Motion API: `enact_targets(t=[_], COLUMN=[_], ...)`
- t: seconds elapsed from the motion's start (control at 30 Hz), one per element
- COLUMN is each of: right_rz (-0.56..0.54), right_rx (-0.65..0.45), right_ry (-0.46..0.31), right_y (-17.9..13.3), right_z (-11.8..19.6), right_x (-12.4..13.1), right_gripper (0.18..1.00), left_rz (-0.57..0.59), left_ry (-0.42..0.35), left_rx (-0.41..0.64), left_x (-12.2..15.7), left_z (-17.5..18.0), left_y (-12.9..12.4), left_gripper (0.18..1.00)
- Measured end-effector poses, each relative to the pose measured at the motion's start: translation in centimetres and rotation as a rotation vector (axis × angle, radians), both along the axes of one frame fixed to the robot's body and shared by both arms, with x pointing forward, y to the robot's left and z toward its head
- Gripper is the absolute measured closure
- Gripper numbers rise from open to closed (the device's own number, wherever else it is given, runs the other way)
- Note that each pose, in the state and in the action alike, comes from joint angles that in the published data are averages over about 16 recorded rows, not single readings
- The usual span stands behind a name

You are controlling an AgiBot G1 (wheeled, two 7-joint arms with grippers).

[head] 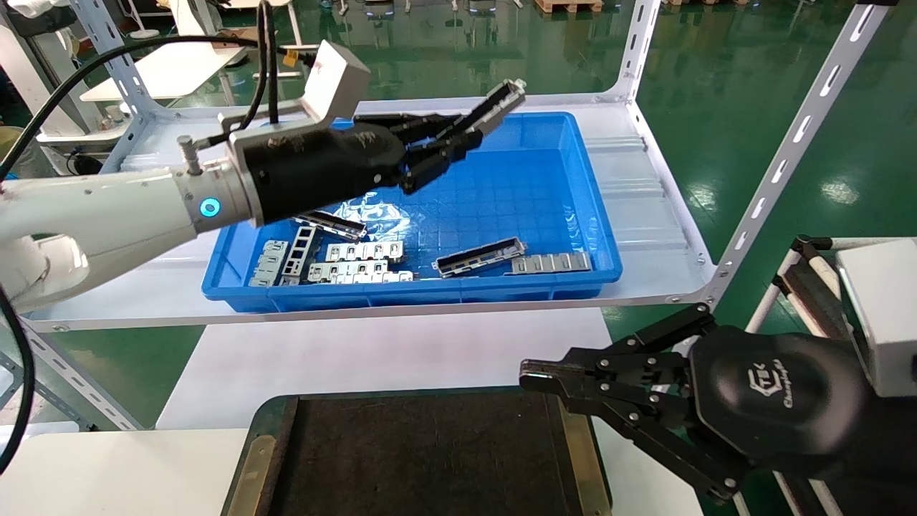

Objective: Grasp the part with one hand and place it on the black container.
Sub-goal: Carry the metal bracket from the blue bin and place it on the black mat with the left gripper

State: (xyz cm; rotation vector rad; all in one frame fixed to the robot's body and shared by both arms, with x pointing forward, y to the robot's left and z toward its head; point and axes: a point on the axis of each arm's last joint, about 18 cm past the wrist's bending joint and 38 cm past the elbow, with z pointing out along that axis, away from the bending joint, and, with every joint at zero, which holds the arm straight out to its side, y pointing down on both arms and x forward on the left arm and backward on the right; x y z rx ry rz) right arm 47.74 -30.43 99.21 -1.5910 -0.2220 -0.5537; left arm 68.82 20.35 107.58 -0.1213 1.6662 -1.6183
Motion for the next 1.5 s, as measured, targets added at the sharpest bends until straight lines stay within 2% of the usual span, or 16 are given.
enact_targets(t=[0.37, 0.77, 1.1, 1.5], right_rz=[0.0, 0.0, 0.0, 0.0], right_rx=[0.0, 0.0, 0.0, 0.0], right_ry=[0.0, 0.0, 0.0, 0.0], right_y=[0.0, 0.0, 0.0, 0.0], right_z=[0.0, 0.0, 0.0, 0.0], right_x=[0.0, 0.0, 0.0, 0.0], right_gripper=[0.988, 0.988, 0.988, 0.988], left_rz=[-0.111, -0.101, -0.031, 0.163], left_ry=[0.096, 0.236, 0.366, 0.485], left_rx=[0.059, 0.103, 0.085, -0.006], left_x=[-4.5, -8.1, -8.6, -7.2], left_z=[-5.3, -13.6, -20.4, -28.4], left_y=[0.2, -0.2, -0.4, -0.9], left_gripper=[0.829, 0.83, 0.83, 0.83])
